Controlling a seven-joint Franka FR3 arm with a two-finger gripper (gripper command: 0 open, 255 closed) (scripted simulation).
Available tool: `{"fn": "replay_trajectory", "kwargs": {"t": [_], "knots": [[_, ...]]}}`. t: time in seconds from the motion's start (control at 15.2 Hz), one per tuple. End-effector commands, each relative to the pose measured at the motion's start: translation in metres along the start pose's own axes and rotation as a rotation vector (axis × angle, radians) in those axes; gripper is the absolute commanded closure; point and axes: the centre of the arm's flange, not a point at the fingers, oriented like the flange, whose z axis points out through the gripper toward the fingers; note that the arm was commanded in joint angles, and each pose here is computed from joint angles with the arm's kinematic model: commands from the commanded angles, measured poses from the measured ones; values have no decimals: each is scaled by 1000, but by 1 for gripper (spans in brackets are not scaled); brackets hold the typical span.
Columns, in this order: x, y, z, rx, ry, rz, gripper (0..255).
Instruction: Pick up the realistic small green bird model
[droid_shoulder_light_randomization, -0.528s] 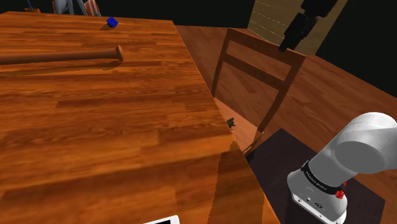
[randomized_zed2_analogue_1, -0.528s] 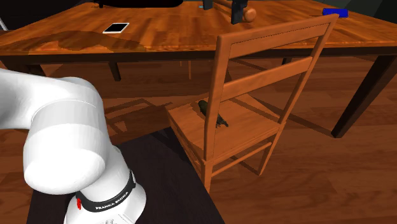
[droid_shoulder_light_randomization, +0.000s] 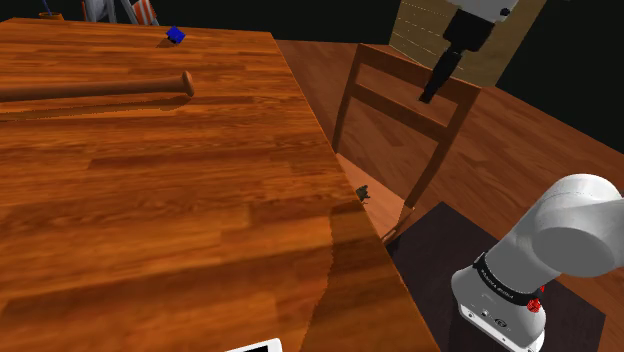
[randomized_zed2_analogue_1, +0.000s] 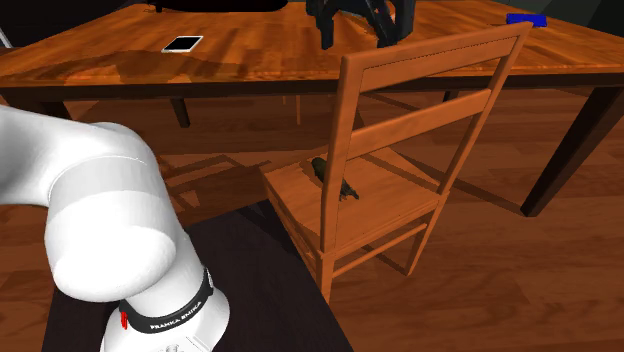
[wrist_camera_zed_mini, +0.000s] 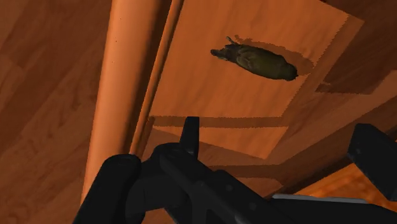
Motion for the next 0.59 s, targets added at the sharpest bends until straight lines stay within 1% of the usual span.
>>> {"fn": "replay_trajectory", "kwargs": {"t": [0.0,0.53], "knots": [[18,5,48,21,-44,-100,0],[52,-8,151,77,-112,-505,0]]}}
